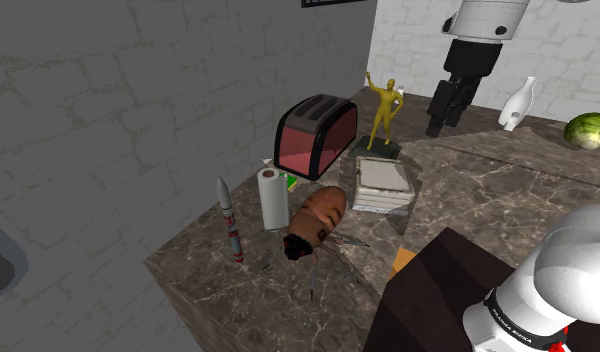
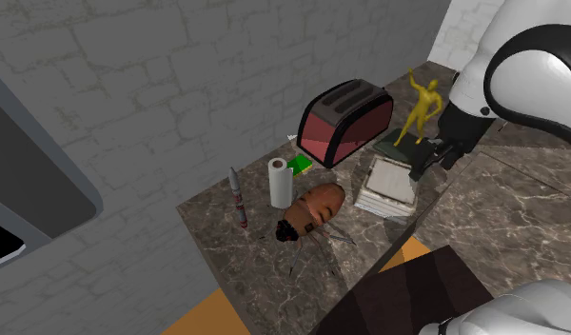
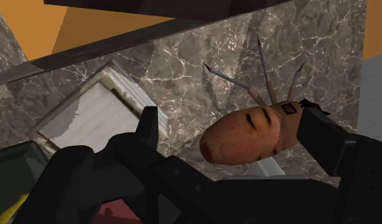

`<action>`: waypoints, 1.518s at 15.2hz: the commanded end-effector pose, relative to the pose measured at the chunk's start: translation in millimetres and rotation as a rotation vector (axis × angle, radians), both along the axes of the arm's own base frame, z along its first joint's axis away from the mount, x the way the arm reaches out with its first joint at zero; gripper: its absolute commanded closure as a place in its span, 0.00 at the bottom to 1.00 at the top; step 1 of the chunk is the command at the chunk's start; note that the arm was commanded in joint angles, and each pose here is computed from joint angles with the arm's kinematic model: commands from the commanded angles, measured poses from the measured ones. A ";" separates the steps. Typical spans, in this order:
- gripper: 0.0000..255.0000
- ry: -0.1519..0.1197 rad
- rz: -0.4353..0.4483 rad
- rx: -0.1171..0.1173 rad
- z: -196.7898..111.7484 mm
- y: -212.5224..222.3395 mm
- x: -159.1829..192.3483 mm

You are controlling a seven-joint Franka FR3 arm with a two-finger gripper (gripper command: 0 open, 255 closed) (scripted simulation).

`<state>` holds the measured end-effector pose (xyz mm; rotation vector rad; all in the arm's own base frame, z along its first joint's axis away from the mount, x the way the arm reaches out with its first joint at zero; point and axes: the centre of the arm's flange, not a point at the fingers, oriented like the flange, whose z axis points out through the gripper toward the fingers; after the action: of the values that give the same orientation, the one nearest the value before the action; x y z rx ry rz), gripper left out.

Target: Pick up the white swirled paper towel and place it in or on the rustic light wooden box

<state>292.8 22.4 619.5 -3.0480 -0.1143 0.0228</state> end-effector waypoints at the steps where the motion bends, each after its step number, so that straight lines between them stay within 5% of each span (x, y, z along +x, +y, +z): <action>1: 0.00 0.000 0.000 0.000 0.0 0.0 0.0; 23: 0.00 -0.005 0.089 -0.035 -118.1 179.9 199.9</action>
<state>482.9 195.7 506.9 -3.0749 -0.2462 0.0235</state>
